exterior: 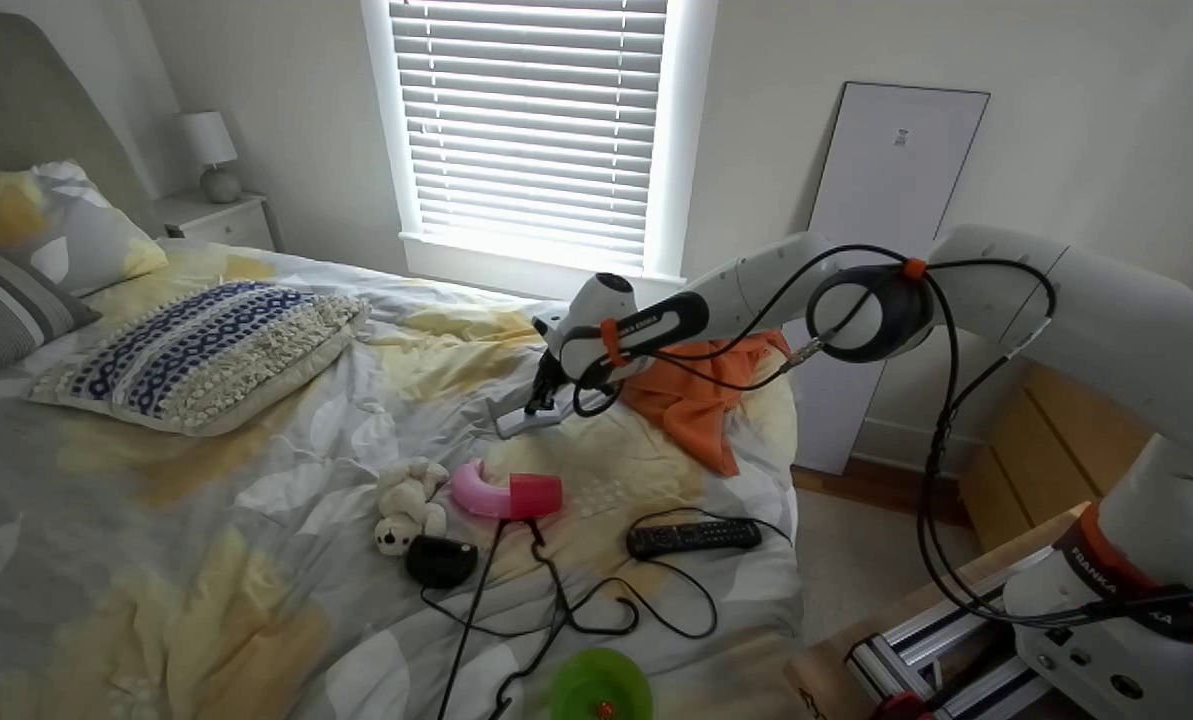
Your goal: Press the middle button on the white remote
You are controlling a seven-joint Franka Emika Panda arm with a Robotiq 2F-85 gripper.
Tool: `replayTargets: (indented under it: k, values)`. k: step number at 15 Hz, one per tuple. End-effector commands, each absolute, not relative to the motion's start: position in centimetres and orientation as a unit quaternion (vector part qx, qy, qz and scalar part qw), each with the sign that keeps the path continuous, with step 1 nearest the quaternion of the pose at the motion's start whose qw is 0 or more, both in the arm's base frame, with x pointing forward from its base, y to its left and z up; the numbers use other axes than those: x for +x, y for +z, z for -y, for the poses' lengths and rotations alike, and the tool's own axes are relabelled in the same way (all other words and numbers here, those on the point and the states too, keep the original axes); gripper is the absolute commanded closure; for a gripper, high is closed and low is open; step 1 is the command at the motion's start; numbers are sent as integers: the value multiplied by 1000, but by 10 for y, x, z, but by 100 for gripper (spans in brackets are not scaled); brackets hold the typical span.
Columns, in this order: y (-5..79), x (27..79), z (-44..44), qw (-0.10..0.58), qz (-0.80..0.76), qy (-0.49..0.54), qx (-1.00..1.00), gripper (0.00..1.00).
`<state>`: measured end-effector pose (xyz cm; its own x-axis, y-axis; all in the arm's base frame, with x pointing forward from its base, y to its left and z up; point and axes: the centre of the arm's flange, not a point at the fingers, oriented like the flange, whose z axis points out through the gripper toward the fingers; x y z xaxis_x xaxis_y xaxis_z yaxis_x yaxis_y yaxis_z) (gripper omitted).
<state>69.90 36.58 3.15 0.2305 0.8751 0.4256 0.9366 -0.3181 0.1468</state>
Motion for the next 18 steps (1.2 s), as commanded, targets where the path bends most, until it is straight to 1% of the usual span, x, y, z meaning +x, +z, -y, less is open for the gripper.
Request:
replayTargets:
  k: [1,3,4,7,10,12,18]
  values:
    - [-16,750,-394,76,608,-194,-766,100]
    - [-13,752,-394,74,601,-187,-774,100]
    - [-8,754,-398,87,590,-198,-778,100]
    - [13,760,-408,78,575,-220,-784,100]
    - [30,751,-407,76,559,-229,-793,100]
    - [29,751,-409,80,552,-231,-797,100]
    - [10,755,-400,63,535,-220,-813,100]
